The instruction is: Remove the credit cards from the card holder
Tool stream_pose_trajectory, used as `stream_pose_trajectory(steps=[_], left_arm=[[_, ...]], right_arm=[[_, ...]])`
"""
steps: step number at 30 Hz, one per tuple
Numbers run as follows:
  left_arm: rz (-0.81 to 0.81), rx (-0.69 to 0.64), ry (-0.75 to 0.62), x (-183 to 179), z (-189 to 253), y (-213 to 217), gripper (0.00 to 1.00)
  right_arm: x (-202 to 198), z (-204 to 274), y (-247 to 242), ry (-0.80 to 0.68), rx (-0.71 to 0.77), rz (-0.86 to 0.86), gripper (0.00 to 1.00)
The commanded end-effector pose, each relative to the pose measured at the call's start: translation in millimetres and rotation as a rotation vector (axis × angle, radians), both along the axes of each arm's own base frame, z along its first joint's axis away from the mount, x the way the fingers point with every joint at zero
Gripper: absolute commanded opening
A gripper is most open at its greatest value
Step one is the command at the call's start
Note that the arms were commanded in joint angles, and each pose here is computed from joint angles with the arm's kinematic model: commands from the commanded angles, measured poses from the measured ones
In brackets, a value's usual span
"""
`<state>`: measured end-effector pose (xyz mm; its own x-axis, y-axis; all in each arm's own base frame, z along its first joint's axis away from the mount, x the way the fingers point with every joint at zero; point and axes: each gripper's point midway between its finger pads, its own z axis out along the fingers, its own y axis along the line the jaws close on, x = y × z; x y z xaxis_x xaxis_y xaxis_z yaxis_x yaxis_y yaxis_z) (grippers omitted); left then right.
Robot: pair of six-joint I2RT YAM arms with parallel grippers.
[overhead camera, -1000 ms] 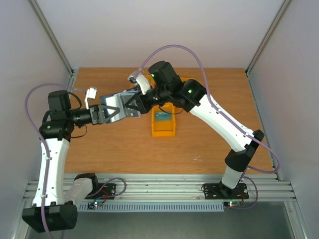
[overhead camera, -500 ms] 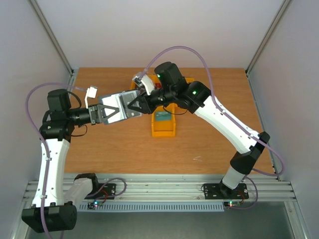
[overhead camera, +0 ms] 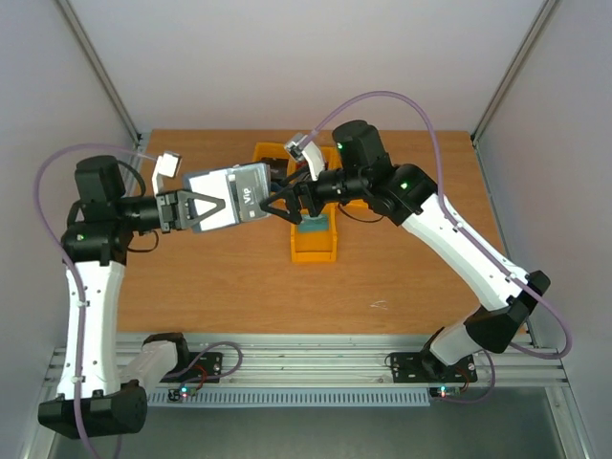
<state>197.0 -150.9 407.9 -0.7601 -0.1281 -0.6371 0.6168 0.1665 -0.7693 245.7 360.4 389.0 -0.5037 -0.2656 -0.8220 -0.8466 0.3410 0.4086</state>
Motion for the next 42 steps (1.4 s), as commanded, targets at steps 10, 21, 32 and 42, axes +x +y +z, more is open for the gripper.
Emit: stream_pose_trajectory(steps=[10,21,32,42], left_arm=[[-0.035,0.112,-0.216,-33,23,-7,0.00],[-0.031,0.106,-0.194,-28,23,-8,0.00],[0.333,0.347,-0.026,38,-29,27,0.69],[0.591,0.613,-0.061,66,-49,76,0.89]], right_arm=[[-54,62,13,-0.059,0.269,0.374,0.99],[-57,59,26,-0.016,0.262,0.411,0.37],[-39,45,22,0.021,0.207,0.288,0.01],[47,-9,-16,0.130,-0.007,-0.256,0.01]])
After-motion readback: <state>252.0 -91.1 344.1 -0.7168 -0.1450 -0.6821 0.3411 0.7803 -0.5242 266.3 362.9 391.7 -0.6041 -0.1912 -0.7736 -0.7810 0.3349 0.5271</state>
